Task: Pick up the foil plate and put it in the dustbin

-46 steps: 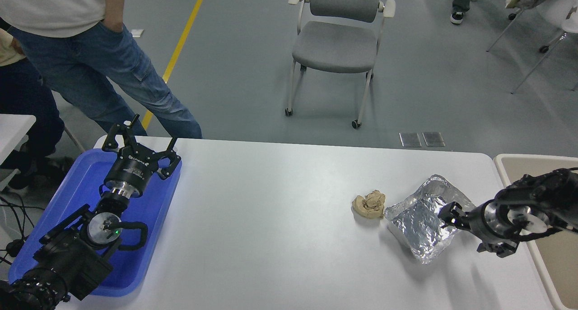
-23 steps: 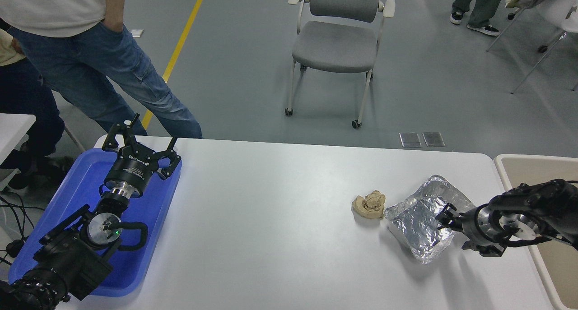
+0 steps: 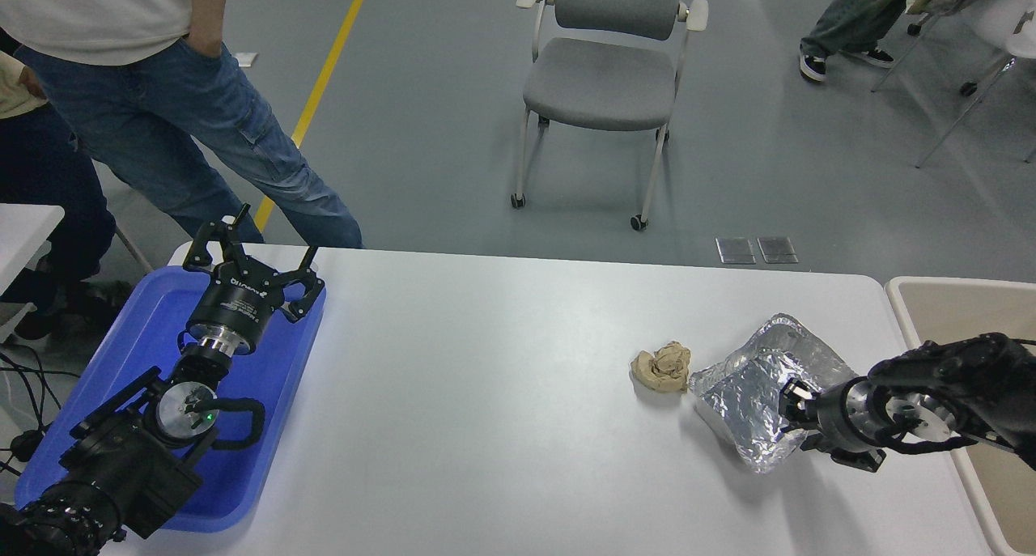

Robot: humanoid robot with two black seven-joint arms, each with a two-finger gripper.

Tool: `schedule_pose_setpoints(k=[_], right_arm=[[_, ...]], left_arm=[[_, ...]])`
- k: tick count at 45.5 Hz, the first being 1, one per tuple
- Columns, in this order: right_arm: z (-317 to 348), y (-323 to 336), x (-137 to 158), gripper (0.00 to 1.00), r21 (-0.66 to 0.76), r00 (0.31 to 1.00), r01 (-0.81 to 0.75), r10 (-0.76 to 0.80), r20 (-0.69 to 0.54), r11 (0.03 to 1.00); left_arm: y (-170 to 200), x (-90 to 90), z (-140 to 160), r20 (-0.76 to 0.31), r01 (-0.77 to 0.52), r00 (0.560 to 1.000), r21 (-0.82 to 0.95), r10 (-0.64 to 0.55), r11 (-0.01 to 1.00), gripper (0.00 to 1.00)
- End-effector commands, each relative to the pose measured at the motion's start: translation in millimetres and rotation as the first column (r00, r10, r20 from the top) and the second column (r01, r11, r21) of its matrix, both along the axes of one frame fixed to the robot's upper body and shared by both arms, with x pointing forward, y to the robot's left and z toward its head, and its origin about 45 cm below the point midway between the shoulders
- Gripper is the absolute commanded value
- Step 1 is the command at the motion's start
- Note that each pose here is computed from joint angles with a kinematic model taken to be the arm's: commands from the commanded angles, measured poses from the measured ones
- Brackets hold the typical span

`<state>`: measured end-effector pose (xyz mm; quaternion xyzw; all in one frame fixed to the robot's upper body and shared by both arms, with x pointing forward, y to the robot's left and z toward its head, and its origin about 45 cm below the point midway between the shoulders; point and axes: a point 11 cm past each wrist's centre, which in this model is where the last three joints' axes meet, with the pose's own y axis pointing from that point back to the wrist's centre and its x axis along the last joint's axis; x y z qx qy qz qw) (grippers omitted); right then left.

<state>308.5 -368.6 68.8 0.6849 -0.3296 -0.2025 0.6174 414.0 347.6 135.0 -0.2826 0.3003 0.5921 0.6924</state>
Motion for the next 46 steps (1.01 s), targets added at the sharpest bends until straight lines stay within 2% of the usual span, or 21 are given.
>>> schedule_pose_setpoints(k=[1, 13, 18, 27, 38, 46], right_arm=[[7, 4, -5, 0.0, 0.077, 0.999, 0.0, 0.005, -0.054, 0.997], [29, -9, -3, 0.0, 0.097, 0.998, 0.001, 0.006, -0.066, 0.995], [54, -21, -3, 0.0, 0.114, 0.992, -0.041, 0.055, -0.115, 0.993], [117, -35, 11, 0.0, 0.066, 0.957, -0.206, 0.215, -0.195, 0.976], [197, -23, 29, 0.0, 0.051, 0.915, -0.373, 0.377, -0.147, 0.926], [243, -17, 42, 0.0, -0.009, 0.91, -0.411, 0.409, -0.072, 0.912]], left_arm=[[0, 0.0, 0, 0.0, 0.001, 1.0, 0.0, -0.001, 1.0, 1.0], [0, 0.0, 0, 0.0, 0.001, 1.0, 0.0, -0.001, 1.0, 1.0], [0, 0.0, 0, 0.0, 0.0, 1.0, 0.0, 0.0, 1.0, 1.0], [0, 0.0, 0, 0.0, 0.0, 1.0, 0.0, 0.0, 1.0, 1.0], [0, 0.0, 0, 0.0, 0.0, 1.0, 0.0, 0.0, 1.0, 1.0], [0, 0.0, 0, 0.0, 0.0, 1.0, 0.0, 0.0, 1.0, 1.0]])
